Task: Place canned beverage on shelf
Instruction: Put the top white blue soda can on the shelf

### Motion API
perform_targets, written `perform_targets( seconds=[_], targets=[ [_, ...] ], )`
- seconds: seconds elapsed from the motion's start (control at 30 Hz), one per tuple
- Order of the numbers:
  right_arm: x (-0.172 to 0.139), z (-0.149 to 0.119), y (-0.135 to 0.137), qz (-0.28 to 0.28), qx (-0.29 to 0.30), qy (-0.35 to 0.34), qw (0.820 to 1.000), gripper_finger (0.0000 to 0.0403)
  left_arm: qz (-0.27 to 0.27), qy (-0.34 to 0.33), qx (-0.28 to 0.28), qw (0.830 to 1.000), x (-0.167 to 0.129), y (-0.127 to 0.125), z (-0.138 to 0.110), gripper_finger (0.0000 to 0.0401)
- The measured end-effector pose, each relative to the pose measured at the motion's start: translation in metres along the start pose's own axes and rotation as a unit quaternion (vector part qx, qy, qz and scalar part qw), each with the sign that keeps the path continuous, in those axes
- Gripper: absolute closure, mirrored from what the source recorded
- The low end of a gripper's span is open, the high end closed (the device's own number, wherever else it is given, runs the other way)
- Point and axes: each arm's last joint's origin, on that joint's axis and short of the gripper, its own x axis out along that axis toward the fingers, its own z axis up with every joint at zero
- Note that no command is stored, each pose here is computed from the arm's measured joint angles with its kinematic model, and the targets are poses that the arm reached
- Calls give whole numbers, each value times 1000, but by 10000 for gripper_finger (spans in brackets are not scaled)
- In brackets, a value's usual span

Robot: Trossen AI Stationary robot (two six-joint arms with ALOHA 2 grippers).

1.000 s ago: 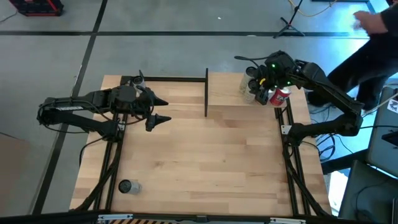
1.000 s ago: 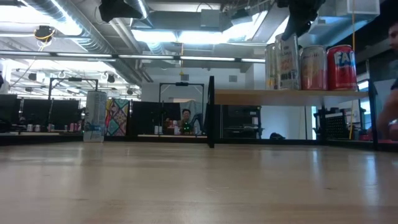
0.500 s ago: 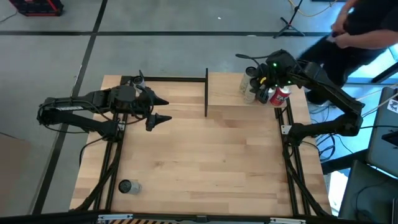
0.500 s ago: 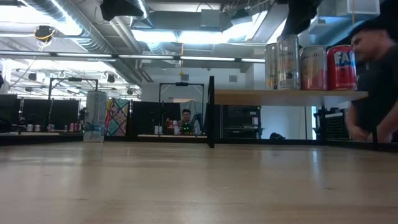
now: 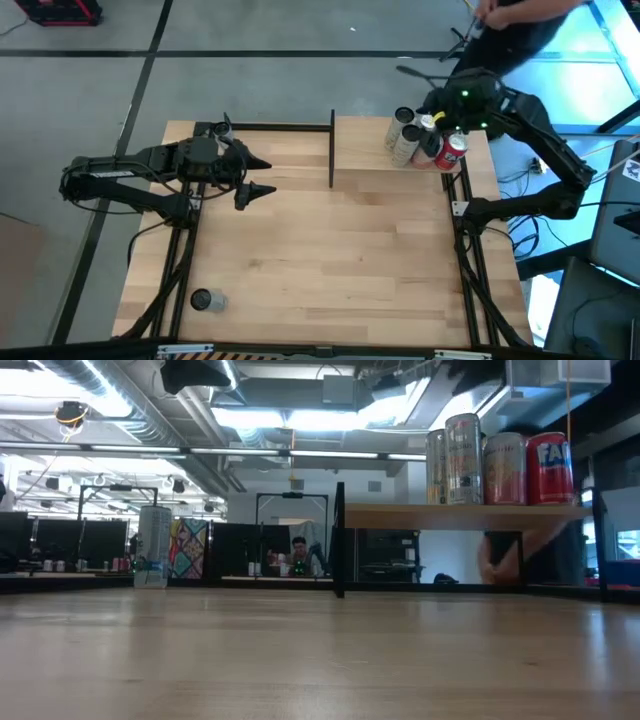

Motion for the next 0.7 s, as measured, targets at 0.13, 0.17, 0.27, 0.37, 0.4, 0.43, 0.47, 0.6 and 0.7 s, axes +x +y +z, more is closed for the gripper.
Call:
perform_targets(
  seconds=[0.13,0.17,0.27,0.37,0.4,0.43,0.47,0.6,0.7],
  targets=[
    [-3,10,3,75,62,-52,994,77,17,-7,0,1000,0,1,1,28],
    [-2,12,4,95,71,-61,991,77,24,-10,-2,1000,0,2,1,28],
    [2,18,8,140,74,-96,983,77,42,-9,-15,999,-10,4,11,28],
    [8,25,20,173,54,-120,976,77,80,-12,-20,996,-23,6,25,28],
    [10,27,24,179,47,-128,974,77,98,-7,-24,995,-27,7,27,28],
    [11,29,28,183,41,-136,973,77,121,-4,-32,992,-31,10,30,28],
    [12,32,32,191,31,-148,970,77,150,-1,-36,988,-35,13,32,28],
    [15,41,43,189,2,-179,966,77,261,-15,-58,964,-52,28,39,28],
    [22,44,49,193,-8,-179,965,77,320,-5,-71,945,-55,42,38,28]
  ],
)
